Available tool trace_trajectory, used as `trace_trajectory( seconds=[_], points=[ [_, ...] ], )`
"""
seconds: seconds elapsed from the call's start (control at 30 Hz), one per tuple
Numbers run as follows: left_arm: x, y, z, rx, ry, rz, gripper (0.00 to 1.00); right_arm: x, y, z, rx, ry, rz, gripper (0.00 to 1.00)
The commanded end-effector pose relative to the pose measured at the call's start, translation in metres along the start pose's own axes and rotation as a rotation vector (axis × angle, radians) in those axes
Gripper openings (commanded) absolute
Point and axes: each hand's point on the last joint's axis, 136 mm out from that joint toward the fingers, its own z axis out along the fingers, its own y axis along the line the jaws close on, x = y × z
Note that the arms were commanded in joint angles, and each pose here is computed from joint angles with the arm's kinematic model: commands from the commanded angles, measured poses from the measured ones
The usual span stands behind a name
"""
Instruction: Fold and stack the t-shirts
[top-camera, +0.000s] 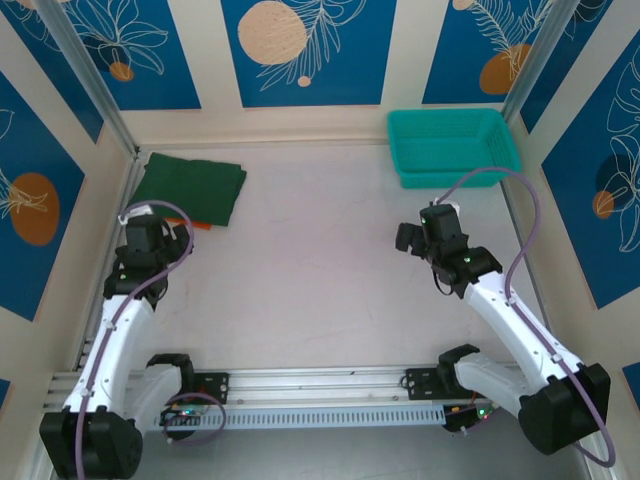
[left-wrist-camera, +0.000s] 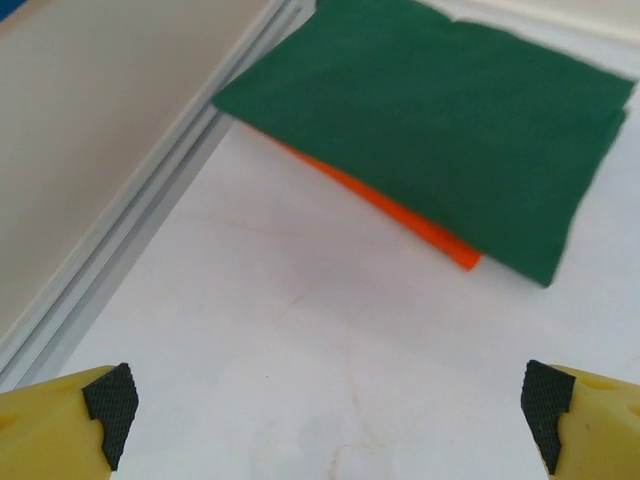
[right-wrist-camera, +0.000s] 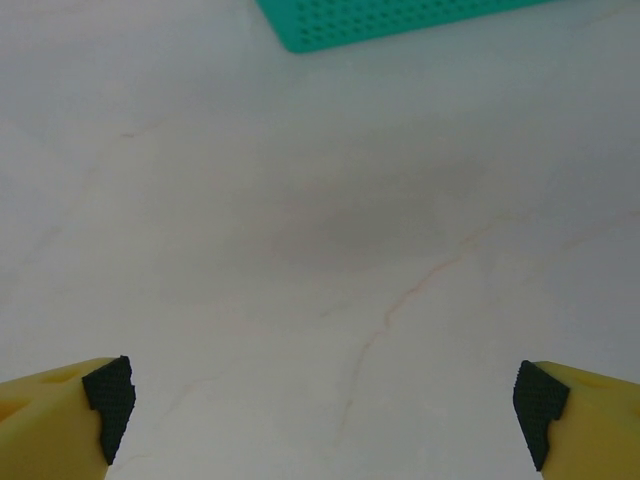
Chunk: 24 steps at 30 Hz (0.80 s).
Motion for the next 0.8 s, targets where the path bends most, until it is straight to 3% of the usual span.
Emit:
trace_trajectory(
  seconds=[0.0, 0.13, 0.2, 0.33, 0.5, 0.63, 0.77],
  points=[
    [0.027, 0.013, 0.01, -0.053, 0.021, 0.02, 1.0, 0.001, -0.02, 0.011, 0.045, -0.03, 0.017, 0.99],
    [0.055, 0.032, 0.016, -0.122, -0.039, -0.156, 1.0, 0.005, -0.013, 0.009, -0.136, -0.154, 0.0, 0.99],
    [0.061, 0.038, 0.018, -0.142, -0.058, -0.163, 1.0, 0.014, -0.009, 0.009, -0.248, -0.16, -0.014, 0.99],
    [0.058, 0.029, 0.025, -0.091, -0.094, -0.028, 1.0, 0.037, -0.027, 0.02, -0.204, -0.1, -0.006, 0.99],
    [0.073, 0.012, 0.048, -0.021, -0.081, 0.087, 1.0, 0.044, -0.037, 0.035, -0.178, -0.137, 0.041, 0.99],
    [0.061, -0.005, 0.059, 0.046, -0.124, 0.051, 1.0, 0.036, -0.034, 0.052, -0.187, -0.244, 0.014, 0.99],
    [0.052, -0.027, 0.073, 0.124, -0.126, 0.103, 1.0, 0.022, -0.035, 0.071, -0.154, -0.232, -0.007, 0.99]
  ],
)
